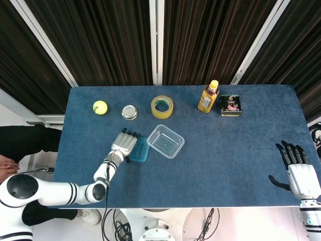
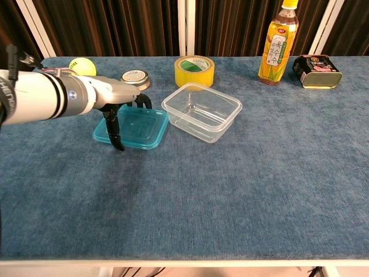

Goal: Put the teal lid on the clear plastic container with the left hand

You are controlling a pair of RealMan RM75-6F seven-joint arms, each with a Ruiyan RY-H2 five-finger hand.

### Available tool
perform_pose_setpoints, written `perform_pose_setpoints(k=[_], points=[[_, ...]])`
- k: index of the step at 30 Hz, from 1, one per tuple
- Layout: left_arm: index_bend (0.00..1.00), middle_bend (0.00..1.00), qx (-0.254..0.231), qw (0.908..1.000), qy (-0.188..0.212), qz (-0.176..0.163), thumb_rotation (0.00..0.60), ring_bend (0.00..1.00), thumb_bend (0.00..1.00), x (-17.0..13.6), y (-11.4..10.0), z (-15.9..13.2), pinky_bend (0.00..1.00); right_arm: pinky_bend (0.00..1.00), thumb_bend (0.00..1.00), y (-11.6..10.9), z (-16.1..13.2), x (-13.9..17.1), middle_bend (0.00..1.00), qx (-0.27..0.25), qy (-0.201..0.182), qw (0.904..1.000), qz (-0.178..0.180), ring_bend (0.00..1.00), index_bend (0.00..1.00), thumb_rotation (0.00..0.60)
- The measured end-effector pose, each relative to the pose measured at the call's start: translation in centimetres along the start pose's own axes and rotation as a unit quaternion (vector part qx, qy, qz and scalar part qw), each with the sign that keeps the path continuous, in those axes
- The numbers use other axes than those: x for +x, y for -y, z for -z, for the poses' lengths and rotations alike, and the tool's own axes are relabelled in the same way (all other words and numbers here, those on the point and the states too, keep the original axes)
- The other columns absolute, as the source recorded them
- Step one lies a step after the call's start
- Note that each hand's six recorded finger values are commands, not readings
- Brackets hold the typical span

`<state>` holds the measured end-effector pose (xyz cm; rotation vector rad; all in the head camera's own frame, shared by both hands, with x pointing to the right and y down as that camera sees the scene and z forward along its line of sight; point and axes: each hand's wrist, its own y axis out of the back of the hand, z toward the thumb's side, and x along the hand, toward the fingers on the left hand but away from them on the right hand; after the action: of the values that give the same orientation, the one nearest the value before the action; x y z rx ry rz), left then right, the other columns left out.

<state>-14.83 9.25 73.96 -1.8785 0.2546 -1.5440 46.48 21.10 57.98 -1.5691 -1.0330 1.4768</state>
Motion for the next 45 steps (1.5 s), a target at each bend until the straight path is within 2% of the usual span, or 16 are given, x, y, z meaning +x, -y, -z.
perform_pose_setpoints(k=[10,13,17,23,27,35,45], points=[[0.34,0.35,0.007,0.9968,0.033,-0.073,0.6,0.17,0.12,-2.4,-3.5,2.6,0.09,0.0,0.1,-0.2,-0.5,0.0,0.0,0.003,-0.005,1.0,0.004,0.0,0.0,0.6],[0.34,0.35,0.008,0.9937,0.056,-0.097,0.6,0.17,0.12,-3.1,-4.9,2.3,0.08,0.0,0.1,-0.3,-0.7,0.1,0.0,0.005,-0.006,1.0,0.005,0.0,0.0,0.6],[0.34,0.34,0.024,0.9867,0.109,-0.118,0.6,0.17,0.12,-3.3,-6.7,0.0,0.07,0.0,0.1,-0.6,-1.0,0.3,0.0,0.008,-0.006,0.9999,0.007,0.0,0.0,0.6],[0.34,0.34,0.069,0.9737,0.184,-0.116,0.6,0.17,0.12,-2.2,-8.5,-5.4,0.07,0.0,0.1,-0.8,-1.2,0.6,0.0,0.013,-0.003,0.9999,0.007,0.0,0.0,0.6],[0.34,0.33,0.104,0.9657,0.211,-0.111,0.6,0.17,0.12,-1.0,-9.2,-8.4,0.07,0.0,0.1,-0.8,-1.0,0.8,0.0,0.016,0.002,0.9999,0.004,0.0,0.0,0.6],[0.34,0.33,0.129,0.9658,0.206,-0.09,0.6,0.17,0.12,1.4,-9.6,-11.1,0.07,0.0,0.1,-0.6,-1.0,0.7,0.0,0.016,0.008,0.9998,0.001,0.0,0.0,0.6],[0.34,0.33,0.161,0.9665,0.189,-0.064,0.6,0.17,0.12,2.9,-8.9,-11.9,0.06,0.0,0.1,-0.5,-0.8,0.6,0.0,0.016,0.011,0.9998,-0.002,0.0,0.0,0.6]])
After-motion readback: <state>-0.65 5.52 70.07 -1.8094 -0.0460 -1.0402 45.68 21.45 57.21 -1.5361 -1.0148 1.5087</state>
